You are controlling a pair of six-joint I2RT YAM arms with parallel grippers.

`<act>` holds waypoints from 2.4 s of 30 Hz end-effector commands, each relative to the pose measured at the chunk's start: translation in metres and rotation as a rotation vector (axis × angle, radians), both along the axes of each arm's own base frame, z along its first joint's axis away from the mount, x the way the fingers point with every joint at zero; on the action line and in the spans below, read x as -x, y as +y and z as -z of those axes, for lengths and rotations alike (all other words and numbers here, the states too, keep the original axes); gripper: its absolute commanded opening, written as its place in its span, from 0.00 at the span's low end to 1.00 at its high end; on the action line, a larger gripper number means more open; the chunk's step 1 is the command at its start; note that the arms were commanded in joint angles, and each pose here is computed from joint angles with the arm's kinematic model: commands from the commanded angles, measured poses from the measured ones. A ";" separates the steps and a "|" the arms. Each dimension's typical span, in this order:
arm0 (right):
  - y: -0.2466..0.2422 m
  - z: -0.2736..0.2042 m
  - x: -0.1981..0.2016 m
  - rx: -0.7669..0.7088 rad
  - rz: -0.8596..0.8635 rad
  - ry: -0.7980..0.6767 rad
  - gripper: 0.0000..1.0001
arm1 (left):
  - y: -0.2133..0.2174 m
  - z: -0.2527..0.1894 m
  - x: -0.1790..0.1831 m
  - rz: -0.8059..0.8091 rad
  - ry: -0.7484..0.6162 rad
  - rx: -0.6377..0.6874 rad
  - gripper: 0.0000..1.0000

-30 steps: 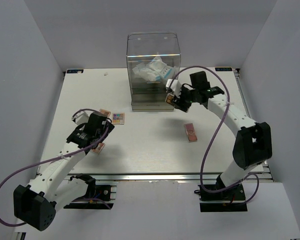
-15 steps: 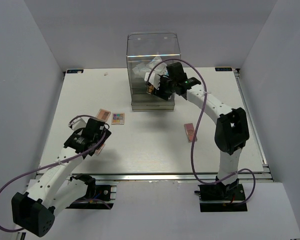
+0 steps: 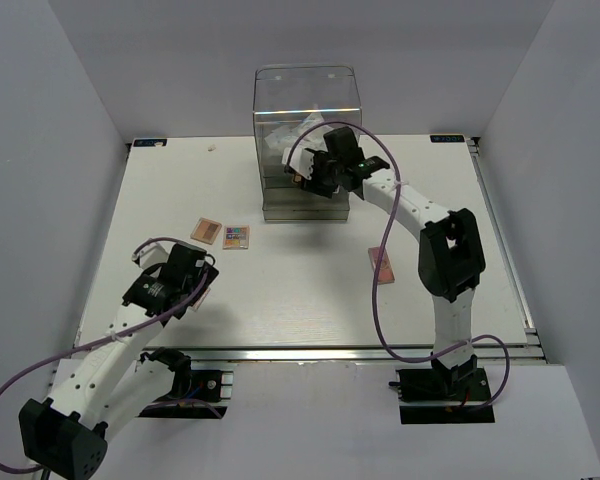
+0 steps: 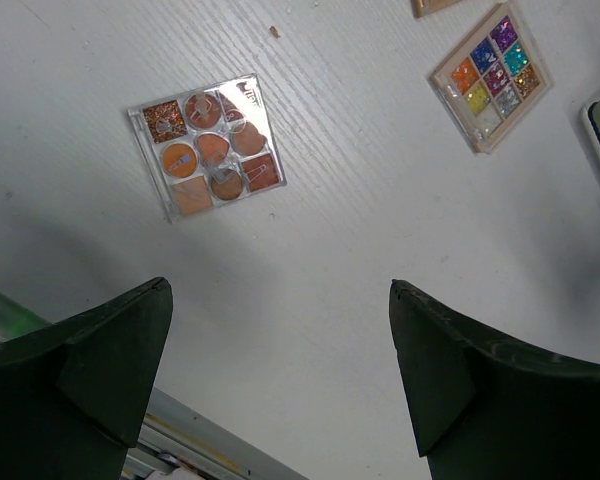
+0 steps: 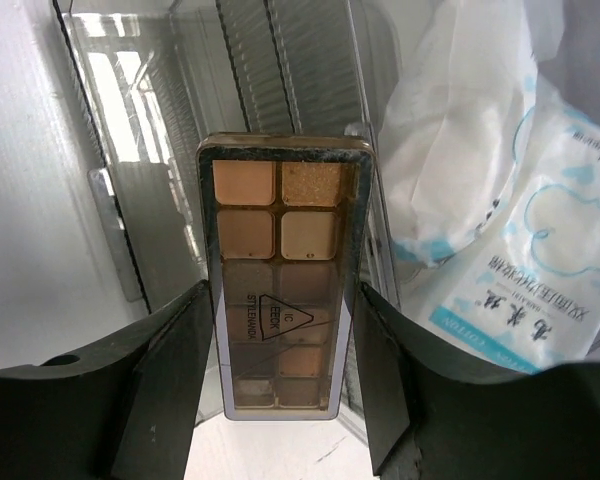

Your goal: Organize the makeup

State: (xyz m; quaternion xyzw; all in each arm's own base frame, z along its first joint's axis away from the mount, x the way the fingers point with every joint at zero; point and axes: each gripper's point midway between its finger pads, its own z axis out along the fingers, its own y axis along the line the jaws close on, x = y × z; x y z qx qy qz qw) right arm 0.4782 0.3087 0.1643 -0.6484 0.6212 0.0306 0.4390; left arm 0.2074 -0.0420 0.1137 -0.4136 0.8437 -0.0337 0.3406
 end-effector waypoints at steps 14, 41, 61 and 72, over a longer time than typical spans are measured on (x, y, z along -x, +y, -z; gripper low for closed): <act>0.002 0.019 -0.013 0.075 0.046 -0.176 0.42 | 0.011 0.009 0.013 -0.049 0.002 -0.001 0.98; 0.013 0.043 0.022 0.012 -0.061 -0.047 0.00 | 0.008 0.016 0.011 -0.041 0.030 -0.004 0.98; 0.015 0.088 0.051 0.113 -0.218 0.147 0.39 | 0.000 0.022 0.009 -0.031 0.054 0.021 0.98; 0.016 0.080 0.071 0.063 -0.291 0.217 0.45 | 0.006 0.035 0.012 -0.052 0.138 -0.031 0.98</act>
